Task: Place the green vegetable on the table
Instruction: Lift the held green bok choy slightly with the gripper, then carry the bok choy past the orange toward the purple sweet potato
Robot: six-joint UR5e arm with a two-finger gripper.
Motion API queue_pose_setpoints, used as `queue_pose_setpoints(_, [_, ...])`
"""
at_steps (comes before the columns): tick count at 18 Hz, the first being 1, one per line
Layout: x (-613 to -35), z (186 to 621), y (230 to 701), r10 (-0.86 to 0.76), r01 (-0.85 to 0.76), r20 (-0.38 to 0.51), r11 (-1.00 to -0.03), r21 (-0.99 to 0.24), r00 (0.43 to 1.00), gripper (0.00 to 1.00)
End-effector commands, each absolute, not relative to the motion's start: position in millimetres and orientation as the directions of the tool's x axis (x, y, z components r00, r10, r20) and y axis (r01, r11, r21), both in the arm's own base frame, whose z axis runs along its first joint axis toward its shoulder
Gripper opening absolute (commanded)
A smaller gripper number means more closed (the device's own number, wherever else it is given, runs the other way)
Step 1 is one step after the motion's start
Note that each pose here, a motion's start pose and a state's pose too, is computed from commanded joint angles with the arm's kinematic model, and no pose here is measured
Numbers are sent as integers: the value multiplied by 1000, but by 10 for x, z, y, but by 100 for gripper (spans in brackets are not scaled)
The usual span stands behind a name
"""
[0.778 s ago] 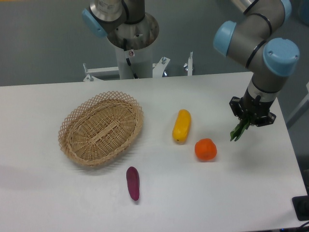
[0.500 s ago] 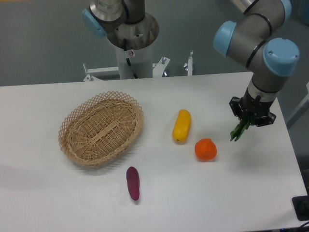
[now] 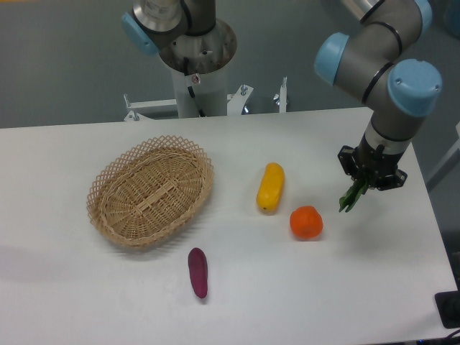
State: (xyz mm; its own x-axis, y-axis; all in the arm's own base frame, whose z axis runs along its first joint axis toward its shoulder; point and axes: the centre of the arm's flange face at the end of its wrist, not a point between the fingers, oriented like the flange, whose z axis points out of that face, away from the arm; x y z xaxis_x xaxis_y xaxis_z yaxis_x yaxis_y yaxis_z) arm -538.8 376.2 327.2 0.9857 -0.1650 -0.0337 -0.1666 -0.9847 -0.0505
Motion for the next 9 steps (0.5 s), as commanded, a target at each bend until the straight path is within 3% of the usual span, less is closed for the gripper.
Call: queue_pose_setpoints(9, [-5076, 3268, 4130, -194, -195, -25, -979, -64, 981, 9])
